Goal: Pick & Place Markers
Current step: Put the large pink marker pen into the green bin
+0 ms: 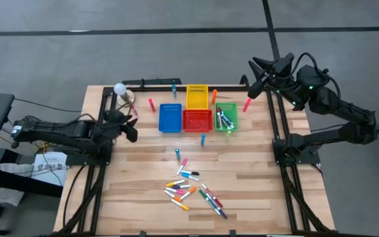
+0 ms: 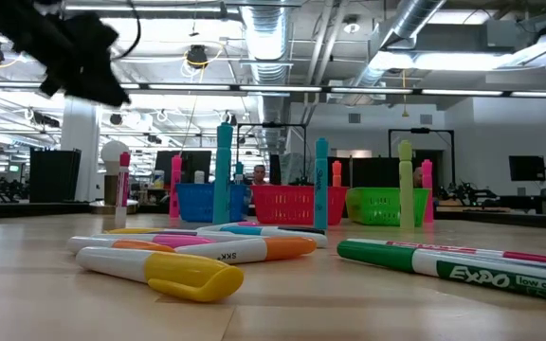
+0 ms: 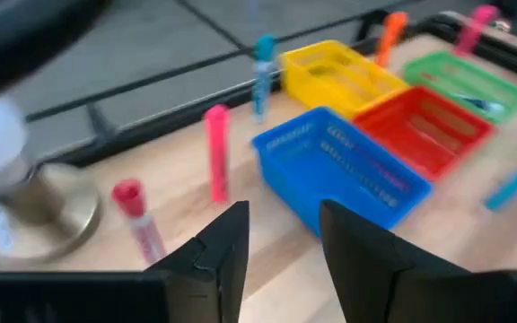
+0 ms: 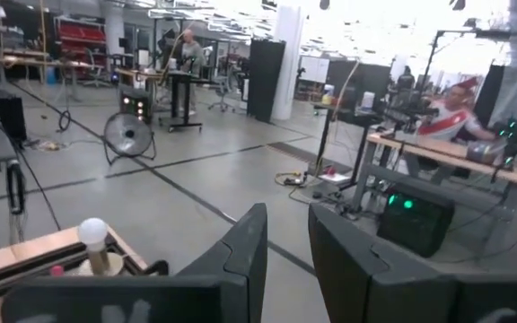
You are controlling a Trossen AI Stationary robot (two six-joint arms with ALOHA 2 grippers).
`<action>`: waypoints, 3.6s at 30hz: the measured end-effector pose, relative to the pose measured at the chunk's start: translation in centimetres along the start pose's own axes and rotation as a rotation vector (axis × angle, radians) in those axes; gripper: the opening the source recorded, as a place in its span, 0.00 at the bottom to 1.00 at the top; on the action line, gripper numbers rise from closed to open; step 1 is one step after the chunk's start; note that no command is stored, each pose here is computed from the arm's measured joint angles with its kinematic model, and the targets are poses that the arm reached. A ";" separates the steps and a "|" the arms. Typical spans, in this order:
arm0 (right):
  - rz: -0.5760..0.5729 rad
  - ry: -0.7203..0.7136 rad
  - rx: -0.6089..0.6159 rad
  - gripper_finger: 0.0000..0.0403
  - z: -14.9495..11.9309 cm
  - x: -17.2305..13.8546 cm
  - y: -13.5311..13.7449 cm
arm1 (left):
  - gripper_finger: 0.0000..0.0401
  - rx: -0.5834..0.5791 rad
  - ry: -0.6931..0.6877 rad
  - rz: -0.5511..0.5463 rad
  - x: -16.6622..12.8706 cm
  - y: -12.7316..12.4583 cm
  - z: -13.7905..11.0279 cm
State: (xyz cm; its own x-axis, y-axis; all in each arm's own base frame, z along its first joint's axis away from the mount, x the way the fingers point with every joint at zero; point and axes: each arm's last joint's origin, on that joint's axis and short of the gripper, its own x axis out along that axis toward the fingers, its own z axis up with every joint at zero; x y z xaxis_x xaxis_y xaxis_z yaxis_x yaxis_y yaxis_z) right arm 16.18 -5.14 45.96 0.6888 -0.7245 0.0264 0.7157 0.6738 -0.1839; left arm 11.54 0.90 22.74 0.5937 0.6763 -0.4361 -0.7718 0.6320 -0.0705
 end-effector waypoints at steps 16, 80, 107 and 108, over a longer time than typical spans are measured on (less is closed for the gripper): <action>0.008 0.031 -0.029 0.18 -0.3 -0.1 0.0 | 0.49 0.096 0.046 0.174 1.8 0.4 -2.7; 0.006 0.037 -0.066 0.18 -0.4 0.0 0.1 | 0.49 0.067 -0.104 0.306 5.3 1.8 -7.0; 0.008 0.040 -0.094 0.18 -0.4 0.0 0.1 | 0.49 0.026 -0.073 0.300 5.8 2.3 -6.8; 0.008 0.040 -0.112 0.18 -0.4 0.0 0.1 | 0.49 0.024 -0.064 0.282 5.8 2.2 -6.8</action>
State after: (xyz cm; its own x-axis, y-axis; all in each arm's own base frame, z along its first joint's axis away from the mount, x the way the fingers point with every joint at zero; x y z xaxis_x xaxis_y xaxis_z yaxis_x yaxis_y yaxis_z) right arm 16.17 -5.12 45.51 0.6878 -0.7257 -0.0146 0.6910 0.6608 -0.2929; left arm 11.72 3.67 13.97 0.3702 0.8485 -0.3781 -0.9031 0.4240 0.0674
